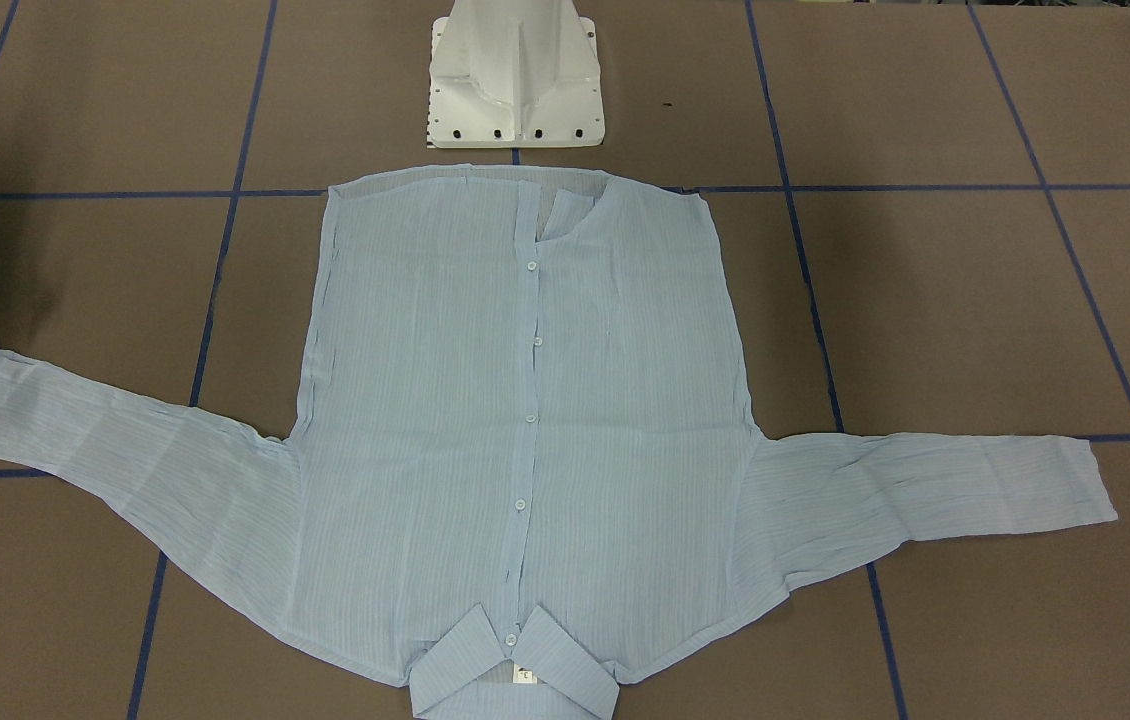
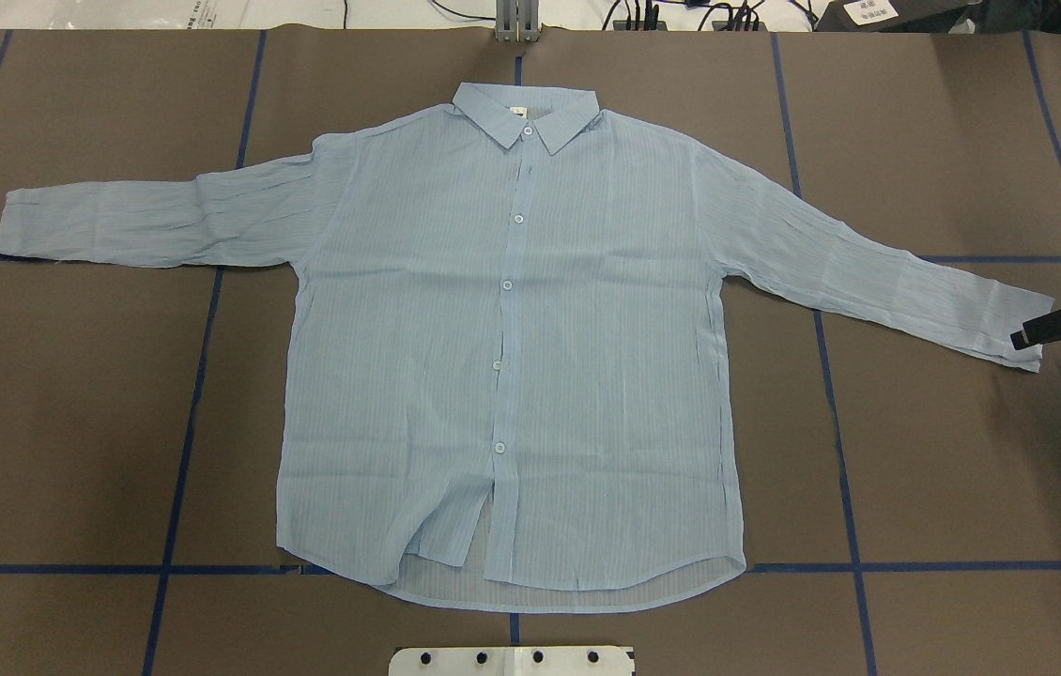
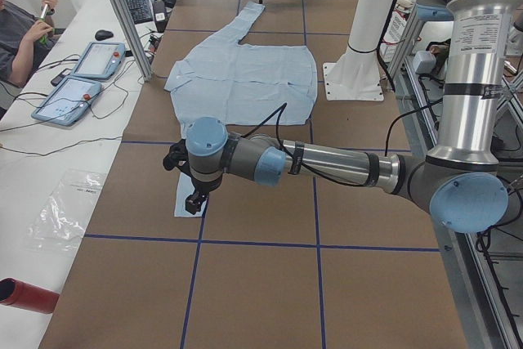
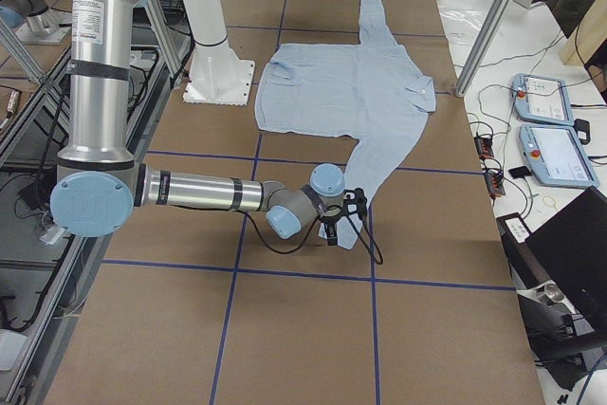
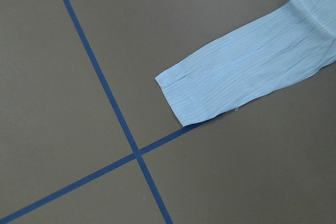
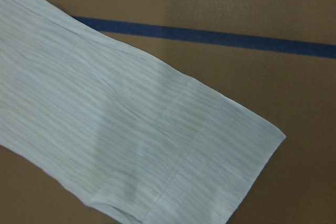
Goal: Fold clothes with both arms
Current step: 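Lower the right gripper onto the sleeve cuff nearest it and grasp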
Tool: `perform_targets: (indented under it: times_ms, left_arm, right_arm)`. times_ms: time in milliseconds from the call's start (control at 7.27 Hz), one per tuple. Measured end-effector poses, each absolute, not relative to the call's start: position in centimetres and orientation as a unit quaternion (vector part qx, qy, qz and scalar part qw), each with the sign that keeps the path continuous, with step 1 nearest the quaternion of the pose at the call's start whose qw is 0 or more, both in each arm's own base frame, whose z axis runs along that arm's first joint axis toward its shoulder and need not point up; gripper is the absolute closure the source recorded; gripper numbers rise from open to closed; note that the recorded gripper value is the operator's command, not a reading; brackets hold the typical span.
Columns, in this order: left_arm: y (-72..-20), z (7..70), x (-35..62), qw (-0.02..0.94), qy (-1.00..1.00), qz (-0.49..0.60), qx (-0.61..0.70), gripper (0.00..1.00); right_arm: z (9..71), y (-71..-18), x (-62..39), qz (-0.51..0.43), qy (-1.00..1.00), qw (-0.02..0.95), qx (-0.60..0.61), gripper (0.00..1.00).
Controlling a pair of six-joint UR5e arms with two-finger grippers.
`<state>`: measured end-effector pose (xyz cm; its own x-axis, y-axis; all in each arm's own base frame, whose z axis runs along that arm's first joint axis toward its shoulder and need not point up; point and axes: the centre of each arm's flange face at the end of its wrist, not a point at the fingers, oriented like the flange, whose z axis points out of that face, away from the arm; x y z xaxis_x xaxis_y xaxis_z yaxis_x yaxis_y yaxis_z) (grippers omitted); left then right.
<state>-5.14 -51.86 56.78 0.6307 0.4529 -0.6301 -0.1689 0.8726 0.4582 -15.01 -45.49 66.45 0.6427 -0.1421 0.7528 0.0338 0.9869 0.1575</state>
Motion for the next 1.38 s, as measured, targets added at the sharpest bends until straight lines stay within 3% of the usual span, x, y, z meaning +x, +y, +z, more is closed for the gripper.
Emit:
perform_targets:
  times_ms: [275,963,1238,1376]
  left_arm:
    - [-51.9,56.7,-5.1,0.884,0.392,0.176,0.182,0.01]
    - [-51.9,56.8,-5.1,0.884,0.392,0.177,0.182,0.01]
    - [-51.9,56.8,-5.1,0.884,0.392,0.177,0.181,0.01]
    - [-51.9,56.8,-5.1,0.884,0.392,0.177,0.181,0.01]
  right_arm:
    - [66.9,-45.5,-15.7,-0.053,-0.417,0.905,0.059,0.24]
    - [67.3,-45.5,-16.3,-0.055,-0.413,0.908,0.051,0.27]
    - [67.5,-45.5,-16.5,-0.055,-0.412,0.908,0.049,0.43]
    - [67.5,-45.4,-16.5,-0.055,-0.412,0.908,0.048,0.6]
